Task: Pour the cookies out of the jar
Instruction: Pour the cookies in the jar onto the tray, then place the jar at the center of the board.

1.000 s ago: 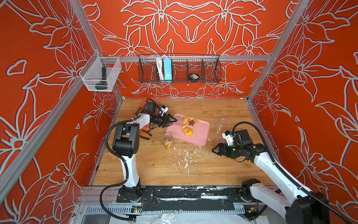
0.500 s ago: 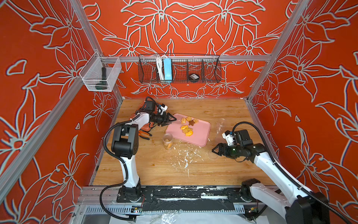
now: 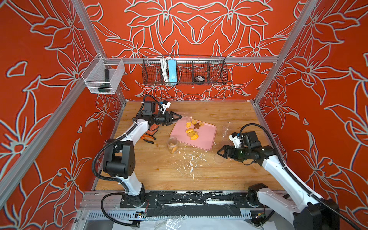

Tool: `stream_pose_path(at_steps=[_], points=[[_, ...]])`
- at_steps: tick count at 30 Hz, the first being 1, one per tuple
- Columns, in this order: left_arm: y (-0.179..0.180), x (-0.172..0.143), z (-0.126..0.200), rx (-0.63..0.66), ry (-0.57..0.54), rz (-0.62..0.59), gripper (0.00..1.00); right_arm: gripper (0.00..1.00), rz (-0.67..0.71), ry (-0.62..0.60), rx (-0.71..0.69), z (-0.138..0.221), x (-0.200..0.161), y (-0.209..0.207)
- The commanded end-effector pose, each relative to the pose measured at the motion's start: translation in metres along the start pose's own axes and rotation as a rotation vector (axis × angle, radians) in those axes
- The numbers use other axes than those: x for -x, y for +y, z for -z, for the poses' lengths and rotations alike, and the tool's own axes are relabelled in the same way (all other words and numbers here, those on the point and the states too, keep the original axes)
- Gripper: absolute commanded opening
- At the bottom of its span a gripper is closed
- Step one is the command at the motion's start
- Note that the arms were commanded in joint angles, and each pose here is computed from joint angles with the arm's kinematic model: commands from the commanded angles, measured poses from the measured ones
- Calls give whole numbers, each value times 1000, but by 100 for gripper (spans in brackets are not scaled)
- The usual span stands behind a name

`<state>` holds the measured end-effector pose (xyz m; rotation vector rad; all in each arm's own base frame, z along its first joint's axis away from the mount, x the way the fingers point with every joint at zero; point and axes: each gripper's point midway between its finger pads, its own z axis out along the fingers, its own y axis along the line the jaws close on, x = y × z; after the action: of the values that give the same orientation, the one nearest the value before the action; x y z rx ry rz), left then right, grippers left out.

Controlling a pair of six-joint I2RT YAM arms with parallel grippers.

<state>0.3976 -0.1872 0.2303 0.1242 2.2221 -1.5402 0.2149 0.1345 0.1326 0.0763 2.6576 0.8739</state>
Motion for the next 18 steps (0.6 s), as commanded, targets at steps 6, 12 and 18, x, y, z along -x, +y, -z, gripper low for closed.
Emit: stream_pose_path(at_steps=[6, 12, 18], points=[[-54, -41, 13, -148, -6, -32, 62, 99, -54, -10, 154, 16, 9, 39], [-76, -69, 22, -173, 3, -66, 62, 99, -126, 0, 371, 29, 16, 79], [-94, -87, 31, -220, -3, -70, 63, 98, -139, -17, 520, 49, 29, 111]])
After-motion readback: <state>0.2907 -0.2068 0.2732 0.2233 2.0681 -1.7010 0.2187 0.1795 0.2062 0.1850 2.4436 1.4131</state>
